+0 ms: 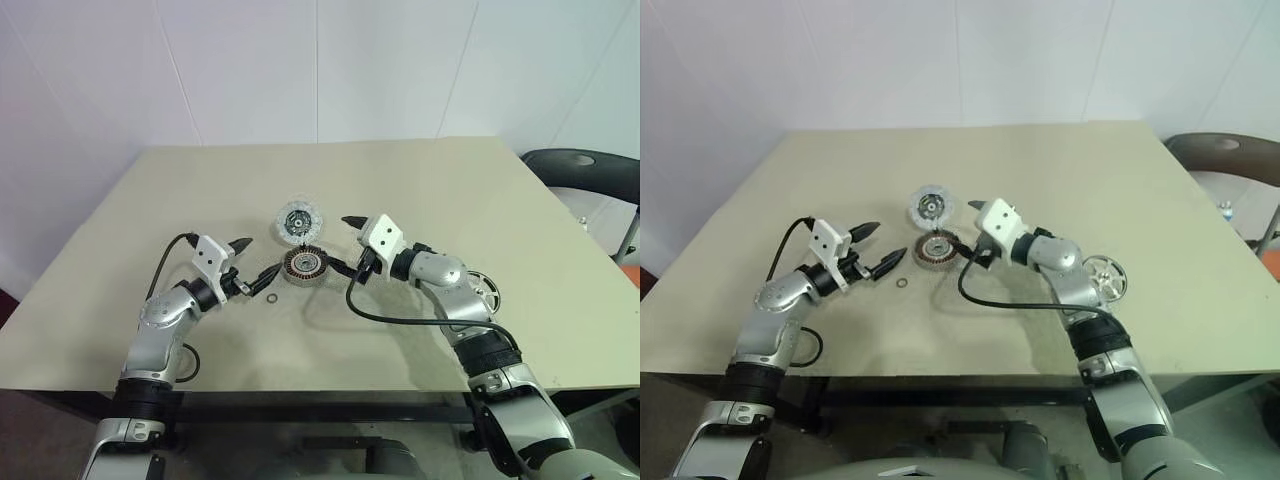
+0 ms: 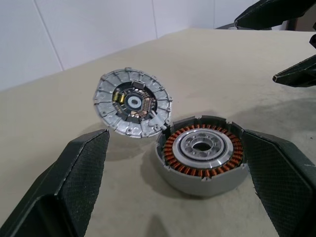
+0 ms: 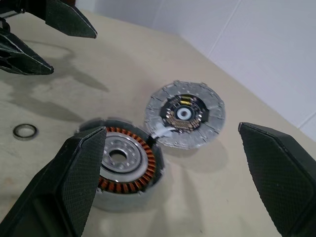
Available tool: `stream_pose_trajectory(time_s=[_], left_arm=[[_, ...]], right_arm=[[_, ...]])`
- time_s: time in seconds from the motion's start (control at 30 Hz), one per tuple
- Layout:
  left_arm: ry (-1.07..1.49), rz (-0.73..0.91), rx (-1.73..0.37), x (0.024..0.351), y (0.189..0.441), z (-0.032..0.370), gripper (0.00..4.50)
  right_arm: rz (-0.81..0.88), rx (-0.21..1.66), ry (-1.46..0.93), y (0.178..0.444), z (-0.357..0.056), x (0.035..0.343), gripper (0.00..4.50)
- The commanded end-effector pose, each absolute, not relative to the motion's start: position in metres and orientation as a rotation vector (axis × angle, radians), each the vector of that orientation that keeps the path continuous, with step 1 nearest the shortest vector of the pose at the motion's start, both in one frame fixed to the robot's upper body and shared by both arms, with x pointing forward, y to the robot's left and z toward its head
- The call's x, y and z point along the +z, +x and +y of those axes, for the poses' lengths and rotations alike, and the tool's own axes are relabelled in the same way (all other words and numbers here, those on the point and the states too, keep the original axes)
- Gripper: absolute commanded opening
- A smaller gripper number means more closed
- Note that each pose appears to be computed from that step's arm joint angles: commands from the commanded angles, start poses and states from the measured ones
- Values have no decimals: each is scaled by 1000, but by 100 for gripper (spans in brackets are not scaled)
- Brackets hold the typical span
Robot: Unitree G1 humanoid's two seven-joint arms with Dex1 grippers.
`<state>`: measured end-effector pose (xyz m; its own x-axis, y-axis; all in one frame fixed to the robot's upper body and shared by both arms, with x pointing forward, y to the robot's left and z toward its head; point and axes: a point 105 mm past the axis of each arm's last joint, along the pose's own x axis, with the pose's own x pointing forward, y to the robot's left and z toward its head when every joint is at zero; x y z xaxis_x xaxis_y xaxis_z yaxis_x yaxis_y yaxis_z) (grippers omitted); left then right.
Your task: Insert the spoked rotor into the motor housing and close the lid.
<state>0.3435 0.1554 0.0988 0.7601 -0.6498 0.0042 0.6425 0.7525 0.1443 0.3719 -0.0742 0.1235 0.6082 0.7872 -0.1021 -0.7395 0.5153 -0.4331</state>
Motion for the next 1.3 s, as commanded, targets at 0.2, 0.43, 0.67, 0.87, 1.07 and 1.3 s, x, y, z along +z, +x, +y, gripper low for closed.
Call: stream_pose_trajectory(time_s=[0.2,0.43,0.67,0.87,1.07,1.3], left_arm=[[162,-113,-710,115,346,154,450],[157,-117,-713,116,343,158,450],[144,-114,-722,116,339,159,450],[148,-95,-739,112,334,162,450],[148,-84,-723,111,330,168,450],[147,-74,-704,109,325,171,450]], right_arm=[[-175,894,-477,377,-74,145,449],[-157,891,-467,377,-76,143,449],[-128,926,-478,373,-74,135,449],[-79,1008,-498,367,-65,128,449],[-18,1129,-566,368,-35,121,449],[26,1220,-630,368,-2,110,449]])
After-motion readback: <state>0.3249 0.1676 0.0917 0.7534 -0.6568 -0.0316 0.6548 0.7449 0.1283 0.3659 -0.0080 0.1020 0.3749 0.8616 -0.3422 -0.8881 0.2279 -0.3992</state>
